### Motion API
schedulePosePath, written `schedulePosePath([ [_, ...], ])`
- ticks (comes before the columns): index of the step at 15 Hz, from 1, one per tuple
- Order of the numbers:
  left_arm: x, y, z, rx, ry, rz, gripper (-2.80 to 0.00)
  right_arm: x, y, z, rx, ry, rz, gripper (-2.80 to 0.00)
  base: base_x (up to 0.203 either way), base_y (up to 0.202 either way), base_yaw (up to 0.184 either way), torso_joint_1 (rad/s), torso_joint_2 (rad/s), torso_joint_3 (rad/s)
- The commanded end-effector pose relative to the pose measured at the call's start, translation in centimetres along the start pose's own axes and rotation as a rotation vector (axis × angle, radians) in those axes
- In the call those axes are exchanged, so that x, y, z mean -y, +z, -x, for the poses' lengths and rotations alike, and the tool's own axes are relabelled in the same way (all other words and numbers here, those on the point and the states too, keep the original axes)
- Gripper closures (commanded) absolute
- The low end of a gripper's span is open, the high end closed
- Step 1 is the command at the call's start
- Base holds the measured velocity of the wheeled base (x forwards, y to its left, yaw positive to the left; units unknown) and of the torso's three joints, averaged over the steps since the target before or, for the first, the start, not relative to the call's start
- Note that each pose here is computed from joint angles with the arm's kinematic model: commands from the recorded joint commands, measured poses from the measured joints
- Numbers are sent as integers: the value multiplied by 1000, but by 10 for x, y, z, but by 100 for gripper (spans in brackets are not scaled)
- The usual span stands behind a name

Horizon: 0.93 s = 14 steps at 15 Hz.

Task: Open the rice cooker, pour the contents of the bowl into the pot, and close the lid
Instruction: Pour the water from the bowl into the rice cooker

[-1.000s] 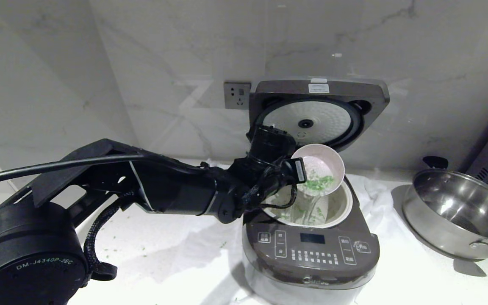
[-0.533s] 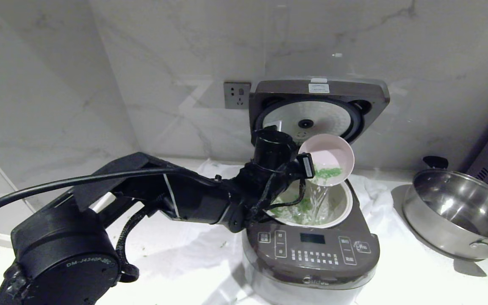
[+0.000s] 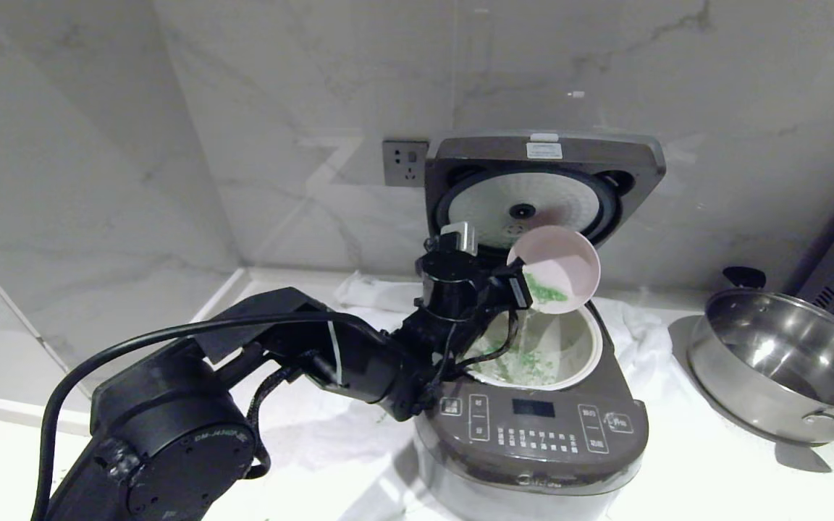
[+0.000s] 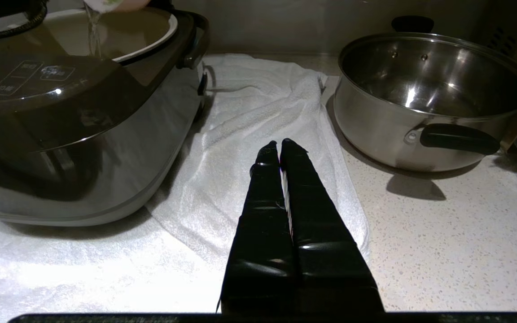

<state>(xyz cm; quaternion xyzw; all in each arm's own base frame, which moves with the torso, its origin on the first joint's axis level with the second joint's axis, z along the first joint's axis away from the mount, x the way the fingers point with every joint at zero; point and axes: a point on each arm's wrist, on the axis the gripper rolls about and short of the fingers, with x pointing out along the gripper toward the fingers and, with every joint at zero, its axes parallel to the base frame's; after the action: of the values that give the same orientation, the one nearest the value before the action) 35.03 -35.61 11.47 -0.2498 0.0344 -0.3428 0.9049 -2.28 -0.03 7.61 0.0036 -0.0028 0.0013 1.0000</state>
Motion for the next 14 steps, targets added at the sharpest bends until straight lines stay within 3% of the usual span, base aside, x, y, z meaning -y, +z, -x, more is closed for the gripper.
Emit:
schedulePosePath([
  [1,-13,-19,-1,24,-10,14,0,0,0,0,0,1,0,0,0,0,0,0,0,0],
  [5,-14,-34,-5,90,-60,65,0,0,0,0,0,1,0,0,0,0,0,0,0,0],
  [14,-14,-47,-9,86,-68,83,0,0,0,0,0,1,0,0,0,0,0,0,0,0],
])
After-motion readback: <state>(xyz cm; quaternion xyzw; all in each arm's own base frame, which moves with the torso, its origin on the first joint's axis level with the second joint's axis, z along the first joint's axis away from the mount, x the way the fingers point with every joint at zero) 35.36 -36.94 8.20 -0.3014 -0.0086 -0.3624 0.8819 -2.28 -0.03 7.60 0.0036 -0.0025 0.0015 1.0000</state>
